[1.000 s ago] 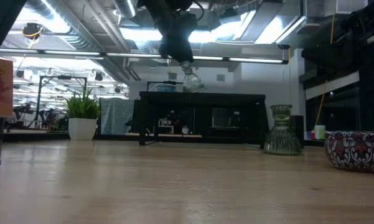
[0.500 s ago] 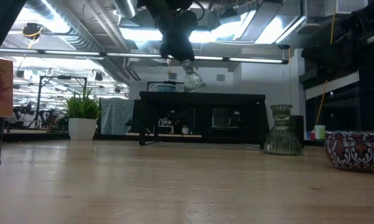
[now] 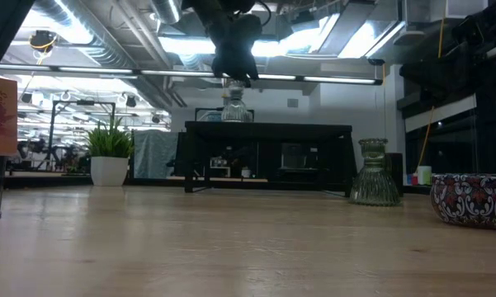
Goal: Pick & Place candle stick holders
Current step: Put the top left green candle holder on the shelf
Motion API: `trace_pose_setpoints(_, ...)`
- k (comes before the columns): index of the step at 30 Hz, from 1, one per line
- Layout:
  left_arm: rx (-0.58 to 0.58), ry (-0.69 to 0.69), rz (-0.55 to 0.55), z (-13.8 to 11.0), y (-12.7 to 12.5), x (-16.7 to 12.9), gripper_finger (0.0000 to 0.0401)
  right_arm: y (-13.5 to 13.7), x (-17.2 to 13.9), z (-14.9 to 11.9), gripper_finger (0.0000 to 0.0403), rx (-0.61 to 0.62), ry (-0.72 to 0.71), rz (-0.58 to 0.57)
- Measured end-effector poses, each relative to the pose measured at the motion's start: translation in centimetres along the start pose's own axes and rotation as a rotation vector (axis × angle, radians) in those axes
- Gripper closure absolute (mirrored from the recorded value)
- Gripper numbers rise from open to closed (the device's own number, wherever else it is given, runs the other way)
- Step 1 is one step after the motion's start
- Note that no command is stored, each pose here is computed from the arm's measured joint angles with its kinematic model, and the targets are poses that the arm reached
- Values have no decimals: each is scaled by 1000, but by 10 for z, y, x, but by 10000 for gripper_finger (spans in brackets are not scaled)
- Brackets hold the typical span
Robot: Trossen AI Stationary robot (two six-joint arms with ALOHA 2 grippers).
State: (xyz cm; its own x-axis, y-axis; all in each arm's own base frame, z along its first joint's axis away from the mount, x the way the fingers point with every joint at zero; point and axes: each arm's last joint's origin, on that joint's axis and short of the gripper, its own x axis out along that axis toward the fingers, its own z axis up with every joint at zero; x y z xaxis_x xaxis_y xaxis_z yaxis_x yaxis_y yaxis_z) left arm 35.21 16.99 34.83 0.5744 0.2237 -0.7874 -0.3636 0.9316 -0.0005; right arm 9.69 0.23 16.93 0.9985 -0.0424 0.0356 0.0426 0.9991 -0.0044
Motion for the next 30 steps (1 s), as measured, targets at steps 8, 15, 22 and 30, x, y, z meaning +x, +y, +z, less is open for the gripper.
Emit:
trace_pose_setpoints(8,5,-52,8,14,0,-26,178,0,0,0,402,0,0,0)
trace_pose_setpoints(15,-19,30,5,11,-5,-46,226,0,0,0,402,0,0,0)
trace_pose_setpoints(22,-3,175,2,-3,-14,-47,296,0,0,0,402,0,0,0)
trace_pose_setpoints(30,18,257,-5,-11,-17,-47,359,0,0,0,402,0,0,0)
